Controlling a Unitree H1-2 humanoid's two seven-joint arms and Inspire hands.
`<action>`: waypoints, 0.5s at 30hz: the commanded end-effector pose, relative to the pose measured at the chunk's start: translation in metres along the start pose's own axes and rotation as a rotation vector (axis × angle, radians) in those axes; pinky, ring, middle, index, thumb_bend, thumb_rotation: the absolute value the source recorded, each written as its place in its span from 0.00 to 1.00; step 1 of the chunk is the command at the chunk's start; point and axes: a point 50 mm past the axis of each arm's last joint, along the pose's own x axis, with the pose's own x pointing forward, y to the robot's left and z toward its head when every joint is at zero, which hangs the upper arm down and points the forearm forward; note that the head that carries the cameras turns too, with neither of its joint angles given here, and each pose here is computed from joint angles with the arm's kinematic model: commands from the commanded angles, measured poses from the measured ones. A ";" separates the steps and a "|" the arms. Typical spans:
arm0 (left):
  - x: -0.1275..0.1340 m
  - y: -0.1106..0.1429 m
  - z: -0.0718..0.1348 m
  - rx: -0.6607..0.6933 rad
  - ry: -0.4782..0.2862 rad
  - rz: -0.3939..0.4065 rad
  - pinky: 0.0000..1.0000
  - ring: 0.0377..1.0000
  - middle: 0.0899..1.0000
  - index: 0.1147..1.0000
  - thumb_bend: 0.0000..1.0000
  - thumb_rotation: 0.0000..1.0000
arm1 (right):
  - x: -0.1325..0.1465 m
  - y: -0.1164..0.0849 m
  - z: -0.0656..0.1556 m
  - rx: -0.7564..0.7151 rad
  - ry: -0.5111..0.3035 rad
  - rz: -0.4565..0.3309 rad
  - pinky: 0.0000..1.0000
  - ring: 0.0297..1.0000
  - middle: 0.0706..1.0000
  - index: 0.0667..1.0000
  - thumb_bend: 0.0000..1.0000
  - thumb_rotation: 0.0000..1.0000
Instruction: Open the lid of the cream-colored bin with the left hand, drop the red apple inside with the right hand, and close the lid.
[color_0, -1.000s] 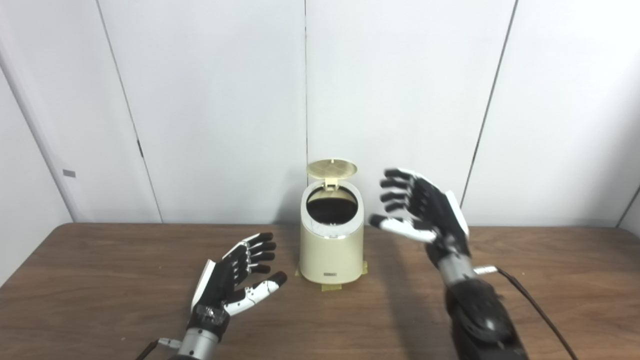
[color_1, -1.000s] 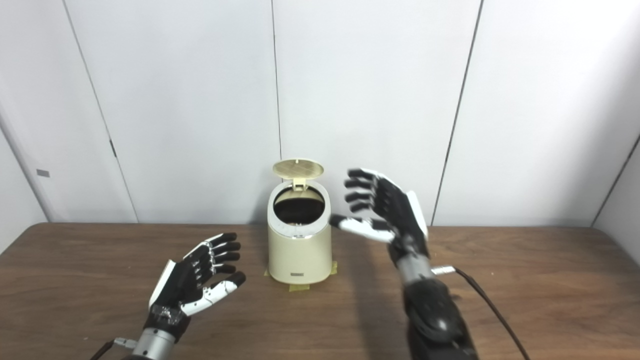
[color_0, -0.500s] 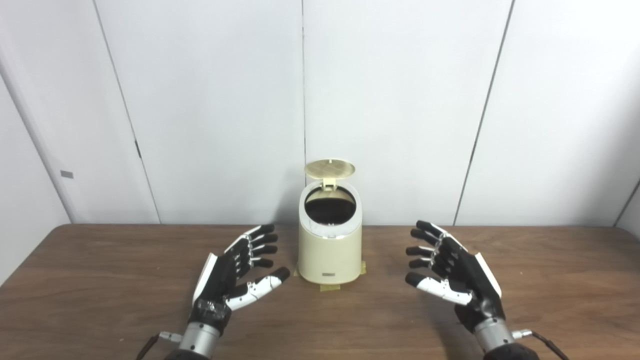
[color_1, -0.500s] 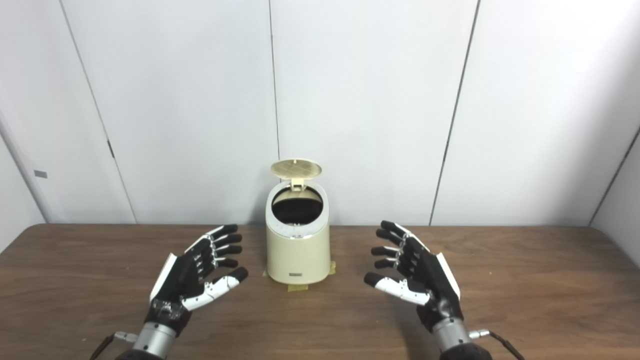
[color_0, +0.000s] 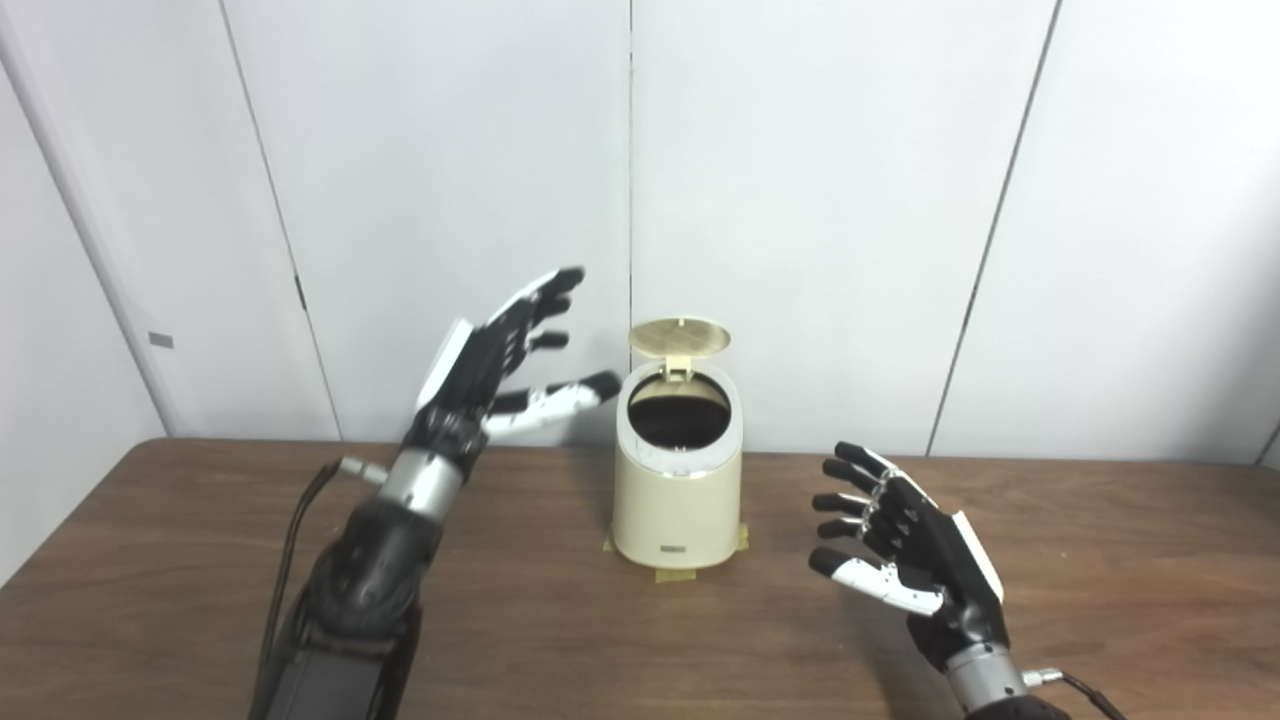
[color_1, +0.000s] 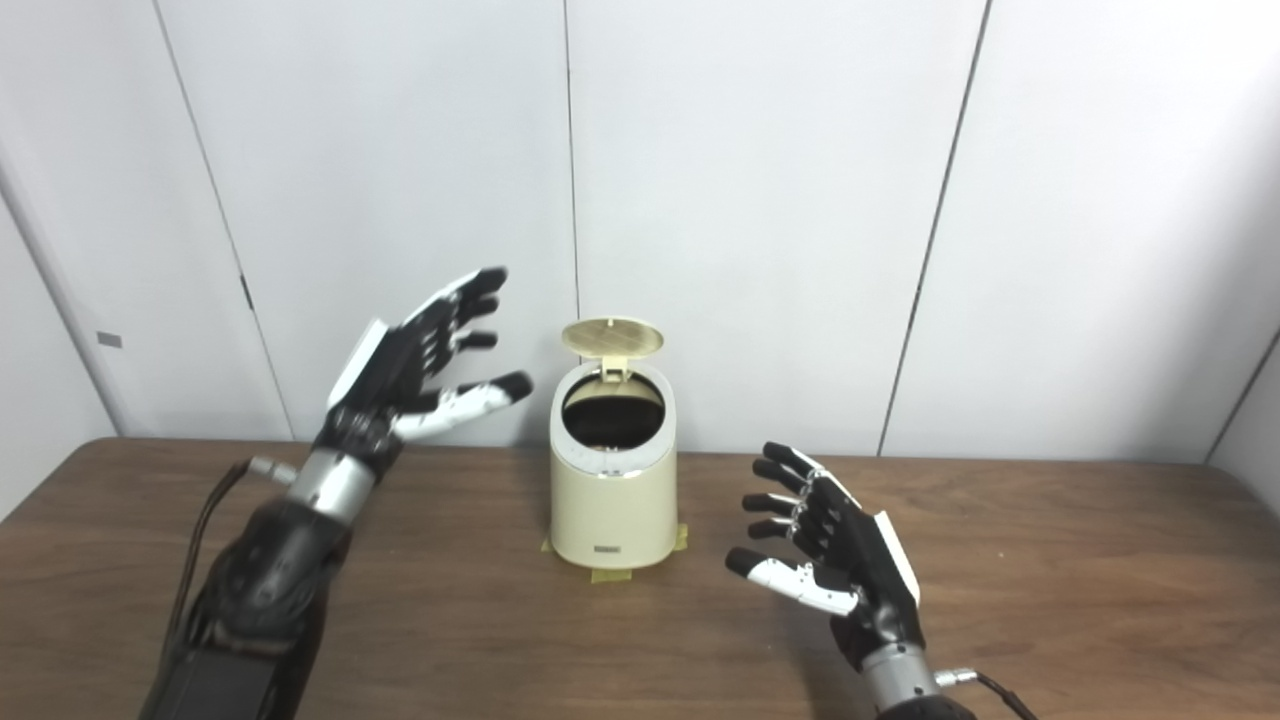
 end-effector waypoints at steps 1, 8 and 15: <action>0.027 0.013 0.025 0.091 -0.078 0.008 0.84 0.92 0.92 0.90 0.89 0.40 | 0.013 0.003 0.024 -0.002 -0.110 -0.001 0.57 0.67 0.78 0.79 0.87 0.20; 0.067 0.008 0.038 0.328 -0.084 -0.086 0.91 0.98 0.97 0.93 0.96 0.49 | 0.012 0.005 0.027 -0.008 -0.110 -0.002 0.57 0.65 0.77 0.78 0.85 0.21; 0.079 0.005 0.040 0.488 -0.074 -0.188 0.98 1.00 1.00 0.94 1.00 0.46 | 0.012 0.006 0.029 -0.022 -0.109 -0.008 0.55 0.62 0.76 0.77 0.84 0.22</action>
